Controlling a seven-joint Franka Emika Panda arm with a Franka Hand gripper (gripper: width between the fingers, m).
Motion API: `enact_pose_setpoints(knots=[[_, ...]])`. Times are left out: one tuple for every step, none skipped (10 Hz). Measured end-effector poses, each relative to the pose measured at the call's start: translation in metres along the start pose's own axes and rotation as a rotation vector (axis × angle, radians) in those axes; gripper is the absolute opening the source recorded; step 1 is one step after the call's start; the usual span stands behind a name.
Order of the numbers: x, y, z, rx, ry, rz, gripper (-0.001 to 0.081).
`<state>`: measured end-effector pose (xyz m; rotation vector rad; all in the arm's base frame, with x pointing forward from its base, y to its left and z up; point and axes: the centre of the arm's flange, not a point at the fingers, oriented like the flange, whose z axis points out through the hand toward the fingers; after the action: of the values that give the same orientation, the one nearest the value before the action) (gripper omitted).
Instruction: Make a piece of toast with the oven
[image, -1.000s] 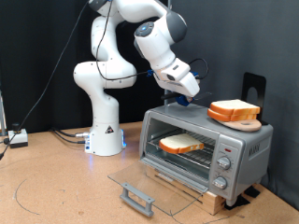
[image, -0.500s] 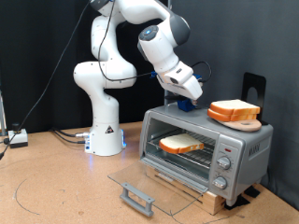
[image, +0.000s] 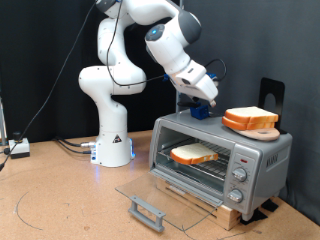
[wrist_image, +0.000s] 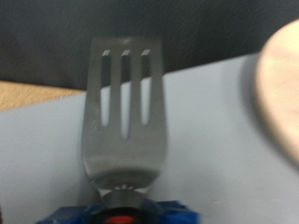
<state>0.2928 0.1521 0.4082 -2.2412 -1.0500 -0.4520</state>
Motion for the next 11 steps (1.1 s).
enact_pose_setpoints(knots=[[0.002, -0.002, -0.015, 0.003, 0.029, -0.005, 0.0808], [0.002, -0.004, -0.024, 0.007, 0.043, -0.011, 0.0809], [0.002, -0.004, -0.022, 0.007, 0.040, -0.011, 0.0809], [0.001, -0.001, -0.026, -0.001, 0.050, -0.002, 0.0809], [-0.002, 0.008, -0.036, -0.021, 0.064, 0.018, 0.0809], [-0.009, 0.019, -0.048, -0.049, 0.061, 0.039, 0.0809], [-0.017, 0.027, -0.058, -0.066, 0.047, 0.058, 0.0809], [-0.025, 0.036, -0.069, -0.079, 0.043, 0.082, 0.0809], [-0.034, 0.045, -0.081, -0.095, 0.045, 0.108, 0.0809], [-0.043, 0.053, -0.092, -0.112, 0.049, 0.135, 0.0809], [-0.051, 0.061, -0.101, -0.124, 0.055, 0.158, 0.0809]])
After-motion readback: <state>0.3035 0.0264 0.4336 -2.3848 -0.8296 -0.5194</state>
